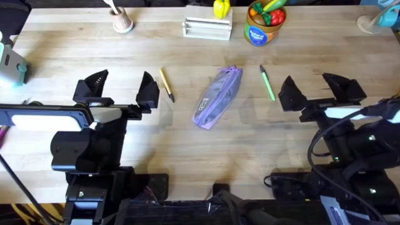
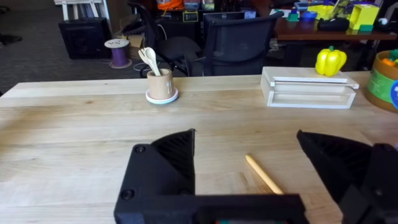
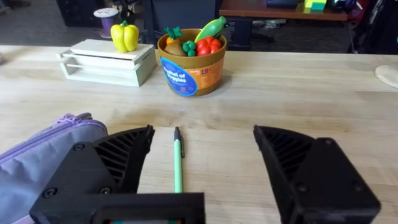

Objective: Unzip the bag, pick up the pens from the table one at a time and place them inside, then zip the bag closed.

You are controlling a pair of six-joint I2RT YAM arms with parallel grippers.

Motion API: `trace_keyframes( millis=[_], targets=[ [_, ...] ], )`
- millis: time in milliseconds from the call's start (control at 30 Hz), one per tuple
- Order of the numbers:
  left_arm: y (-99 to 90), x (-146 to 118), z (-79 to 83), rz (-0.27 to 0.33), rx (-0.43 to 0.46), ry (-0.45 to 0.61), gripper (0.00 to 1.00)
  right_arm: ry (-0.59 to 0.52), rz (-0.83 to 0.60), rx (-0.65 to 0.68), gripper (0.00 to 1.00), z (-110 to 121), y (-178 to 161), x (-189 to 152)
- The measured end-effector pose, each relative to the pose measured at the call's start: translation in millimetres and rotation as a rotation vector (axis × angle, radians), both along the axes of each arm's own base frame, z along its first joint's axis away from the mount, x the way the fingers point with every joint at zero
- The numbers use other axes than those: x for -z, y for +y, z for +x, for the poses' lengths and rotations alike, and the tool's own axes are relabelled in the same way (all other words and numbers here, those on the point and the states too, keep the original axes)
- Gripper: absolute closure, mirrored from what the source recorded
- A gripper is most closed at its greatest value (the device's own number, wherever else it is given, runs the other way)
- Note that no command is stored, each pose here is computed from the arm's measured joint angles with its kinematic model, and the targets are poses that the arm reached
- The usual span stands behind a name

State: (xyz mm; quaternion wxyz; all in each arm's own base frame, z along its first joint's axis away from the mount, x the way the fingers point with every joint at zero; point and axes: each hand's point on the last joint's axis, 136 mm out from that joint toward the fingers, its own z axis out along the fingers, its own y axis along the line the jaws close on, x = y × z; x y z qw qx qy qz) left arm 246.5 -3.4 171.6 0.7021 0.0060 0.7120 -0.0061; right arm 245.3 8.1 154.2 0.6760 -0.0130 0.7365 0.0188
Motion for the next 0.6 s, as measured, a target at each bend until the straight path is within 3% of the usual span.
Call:
trace_keyframes(
  millis=[500,600],
  targets=[
    [0.3,0.3,0.0,0.006,-0.002,0.001,0.008,0.018,-0.001,0.006,0.004,-0.8,-1.1,2.9],
    [0.7,9.4,-0.9,0.010,-0.003,0.046,0.009,0.067,0.000,-0.001,0.005,-5.1,0.2,4.7]
  ],
)
